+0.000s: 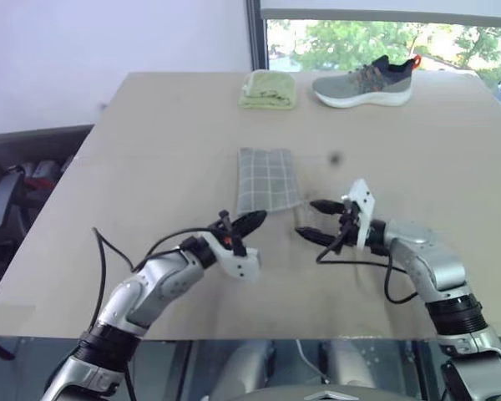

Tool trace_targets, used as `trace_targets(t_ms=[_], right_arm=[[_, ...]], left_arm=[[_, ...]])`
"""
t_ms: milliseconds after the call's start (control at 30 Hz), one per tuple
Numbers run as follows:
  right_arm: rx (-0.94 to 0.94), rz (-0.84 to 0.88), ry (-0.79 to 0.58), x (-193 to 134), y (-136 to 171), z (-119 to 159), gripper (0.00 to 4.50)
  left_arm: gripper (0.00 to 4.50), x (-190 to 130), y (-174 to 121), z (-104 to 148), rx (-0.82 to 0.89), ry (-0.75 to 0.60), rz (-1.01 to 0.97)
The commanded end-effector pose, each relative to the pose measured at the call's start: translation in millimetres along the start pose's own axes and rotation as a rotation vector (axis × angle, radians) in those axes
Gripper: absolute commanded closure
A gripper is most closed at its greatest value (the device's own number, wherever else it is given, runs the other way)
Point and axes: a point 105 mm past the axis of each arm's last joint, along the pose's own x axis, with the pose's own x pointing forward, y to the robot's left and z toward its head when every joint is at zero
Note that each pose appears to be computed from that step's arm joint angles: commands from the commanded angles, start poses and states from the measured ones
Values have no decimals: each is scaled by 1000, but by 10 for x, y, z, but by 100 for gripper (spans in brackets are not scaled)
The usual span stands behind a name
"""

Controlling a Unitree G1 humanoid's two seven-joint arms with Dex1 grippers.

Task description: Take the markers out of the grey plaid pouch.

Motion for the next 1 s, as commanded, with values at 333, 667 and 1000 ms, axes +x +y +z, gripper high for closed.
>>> trace_targets(t_ms=[333, 667, 1000], right_arm=[[-44, 87, -3, 42, 141, 114, 450], [-56, 107, -18, 83, 207, 171, 450], [-57, 130, -31, 136, 279, 212, 450]], left_arm=[[393, -46, 128, 16, -21, 10, 63], [283, 142, 141, 129, -31, -34, 72], [283, 315, 116, 210, -94, -44, 76]])
